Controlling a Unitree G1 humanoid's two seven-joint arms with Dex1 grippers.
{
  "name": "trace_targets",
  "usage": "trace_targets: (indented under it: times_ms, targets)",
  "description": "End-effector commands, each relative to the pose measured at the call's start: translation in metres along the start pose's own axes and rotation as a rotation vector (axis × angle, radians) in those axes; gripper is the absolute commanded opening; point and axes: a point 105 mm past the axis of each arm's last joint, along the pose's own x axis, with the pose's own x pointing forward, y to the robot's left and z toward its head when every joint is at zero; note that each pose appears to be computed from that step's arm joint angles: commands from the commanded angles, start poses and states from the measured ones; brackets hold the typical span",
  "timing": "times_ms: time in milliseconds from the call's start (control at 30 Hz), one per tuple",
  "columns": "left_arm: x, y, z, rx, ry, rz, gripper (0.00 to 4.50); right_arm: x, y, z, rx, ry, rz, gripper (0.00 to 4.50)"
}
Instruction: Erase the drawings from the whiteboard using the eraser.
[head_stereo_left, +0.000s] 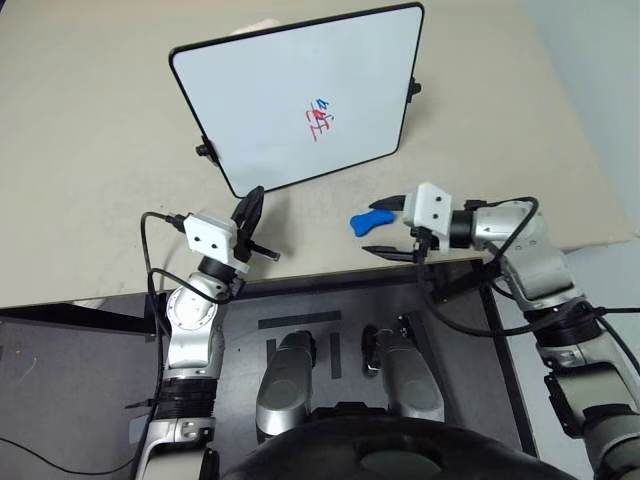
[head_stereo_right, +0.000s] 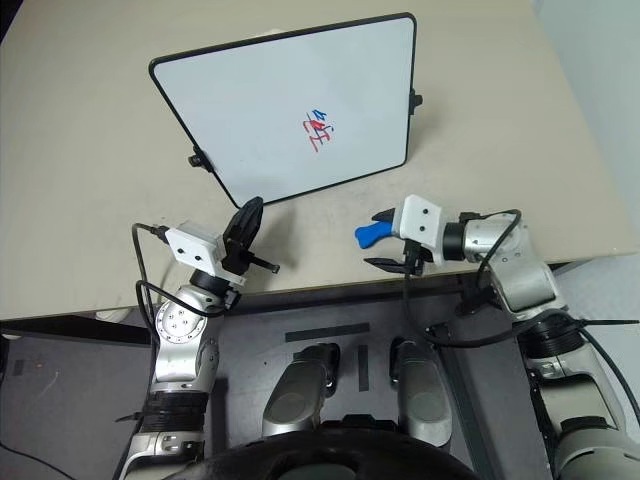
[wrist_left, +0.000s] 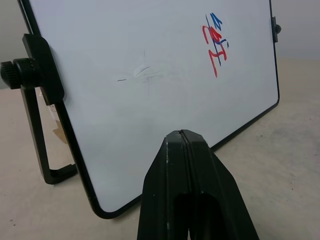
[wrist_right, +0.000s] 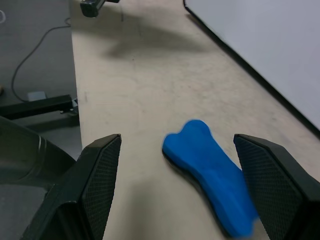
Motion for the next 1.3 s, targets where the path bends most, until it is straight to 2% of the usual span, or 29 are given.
trace_targets:
  times_ms: [33,500,767,1067,1300]
  targets:
    - [0.005,-0.002,0.013,0.006,-0.054,-0.011,0.00,0.001,-0.006,0.008,-0.039,-0.017,-0.002,3.80]
    - [0.008,-0.006,0.014,0.001,-0.070,-0.004,0.00,-0.012,-0.011,-0.005,-0.069,0.043,-0.018,3.80]
    - [0.009,-0.006,0.015,0.000,-0.075,-0.005,0.00,-0.013,-0.011,0.004,-0.108,0.006,-0.015,3.80]
    - [0.010,-0.006,0.015,0.001,-0.076,-0.007,0.00,-0.016,-0.004,-0.007,-0.074,0.052,0.036,3.80]
    - [0.011,-0.008,0.014,-0.005,-0.076,-0.008,0.00,-0.014,-0.011,-0.014,-0.071,0.080,0.040,3.80]
